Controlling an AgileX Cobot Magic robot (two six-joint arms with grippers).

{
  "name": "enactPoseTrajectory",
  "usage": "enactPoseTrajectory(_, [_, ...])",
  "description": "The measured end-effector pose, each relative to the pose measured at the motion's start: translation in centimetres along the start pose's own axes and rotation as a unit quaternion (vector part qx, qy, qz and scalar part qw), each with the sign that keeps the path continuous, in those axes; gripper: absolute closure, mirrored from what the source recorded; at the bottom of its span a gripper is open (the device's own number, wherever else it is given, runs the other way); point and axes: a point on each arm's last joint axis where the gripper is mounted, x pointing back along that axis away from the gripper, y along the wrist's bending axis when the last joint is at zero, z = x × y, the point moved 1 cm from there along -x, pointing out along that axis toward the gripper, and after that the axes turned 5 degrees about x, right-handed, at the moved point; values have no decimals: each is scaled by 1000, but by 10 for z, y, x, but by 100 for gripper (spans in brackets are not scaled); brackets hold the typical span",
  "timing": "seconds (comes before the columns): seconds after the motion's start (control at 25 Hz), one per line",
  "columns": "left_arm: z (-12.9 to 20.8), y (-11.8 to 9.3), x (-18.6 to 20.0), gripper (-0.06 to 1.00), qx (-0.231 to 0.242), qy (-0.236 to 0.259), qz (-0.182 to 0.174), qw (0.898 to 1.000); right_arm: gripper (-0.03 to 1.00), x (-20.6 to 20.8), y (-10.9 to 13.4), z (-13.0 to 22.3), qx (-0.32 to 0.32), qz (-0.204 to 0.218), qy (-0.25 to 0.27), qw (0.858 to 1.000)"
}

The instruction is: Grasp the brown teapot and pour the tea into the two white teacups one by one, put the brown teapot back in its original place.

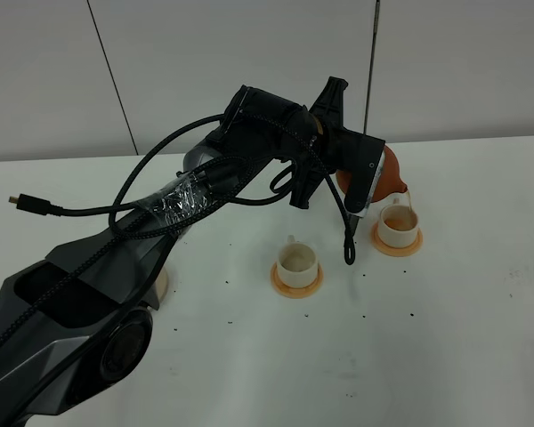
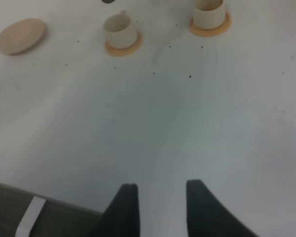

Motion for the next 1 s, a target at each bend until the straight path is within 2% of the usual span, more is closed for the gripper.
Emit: enactPoseTrajectory(1.0, [2, 0, 0, 77, -10, 9, 0, 1000, 73, 0, -2, 0, 6, 11, 1, 1000])
